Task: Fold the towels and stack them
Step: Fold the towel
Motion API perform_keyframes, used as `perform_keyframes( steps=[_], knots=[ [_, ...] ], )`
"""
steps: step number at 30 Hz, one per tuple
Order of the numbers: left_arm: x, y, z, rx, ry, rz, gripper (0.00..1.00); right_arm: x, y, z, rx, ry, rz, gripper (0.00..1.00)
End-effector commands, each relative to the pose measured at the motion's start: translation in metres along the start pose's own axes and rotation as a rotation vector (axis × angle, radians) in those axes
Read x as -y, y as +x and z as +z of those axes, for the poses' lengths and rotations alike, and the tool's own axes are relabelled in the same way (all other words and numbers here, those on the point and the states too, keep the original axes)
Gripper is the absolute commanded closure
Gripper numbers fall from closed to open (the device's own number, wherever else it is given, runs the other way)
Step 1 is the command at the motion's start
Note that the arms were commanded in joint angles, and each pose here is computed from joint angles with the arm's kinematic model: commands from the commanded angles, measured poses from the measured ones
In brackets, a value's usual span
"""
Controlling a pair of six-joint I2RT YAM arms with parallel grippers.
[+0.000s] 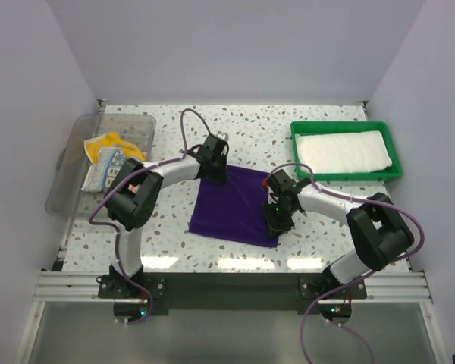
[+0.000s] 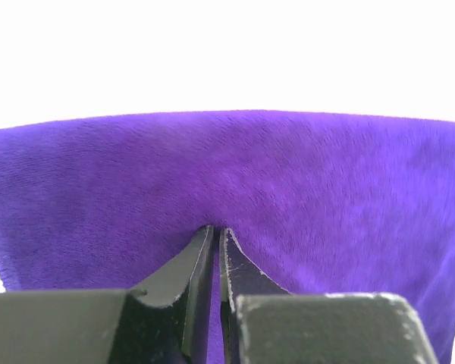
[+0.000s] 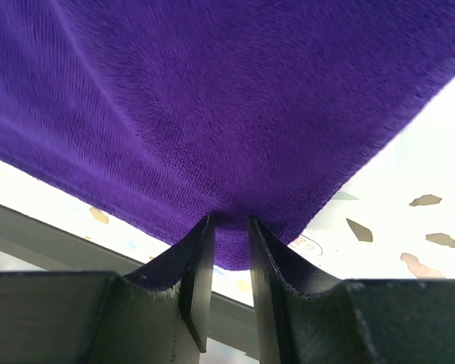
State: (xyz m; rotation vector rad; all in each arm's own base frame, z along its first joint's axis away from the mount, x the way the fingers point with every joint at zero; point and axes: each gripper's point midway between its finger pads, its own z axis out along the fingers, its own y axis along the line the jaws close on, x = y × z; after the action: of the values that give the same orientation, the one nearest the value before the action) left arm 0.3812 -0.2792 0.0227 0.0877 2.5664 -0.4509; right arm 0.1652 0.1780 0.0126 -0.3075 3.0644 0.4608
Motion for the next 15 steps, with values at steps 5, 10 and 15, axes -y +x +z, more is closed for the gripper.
perform_keyframes(
  steps=[5, 10, 15],
  knots=[
    [-0.023, -0.066, 0.017, 0.157, -0.027, -0.096, 0.86, 0.022, 0.016, 0.014, -0.055, 0.094, -0.021, 0.71],
    [-0.025, -0.083, 0.024, 0.181, -0.015, -0.081, 0.83, 0.016, 0.010, 0.009, -0.037, 0.070, -0.032, 0.70],
    [-0.016, -0.103, 0.000, 0.231, 0.022, -0.015, 0.68, -0.002, -0.027, -0.024, 0.065, 0.063, -0.089, 0.64]
  ],
)
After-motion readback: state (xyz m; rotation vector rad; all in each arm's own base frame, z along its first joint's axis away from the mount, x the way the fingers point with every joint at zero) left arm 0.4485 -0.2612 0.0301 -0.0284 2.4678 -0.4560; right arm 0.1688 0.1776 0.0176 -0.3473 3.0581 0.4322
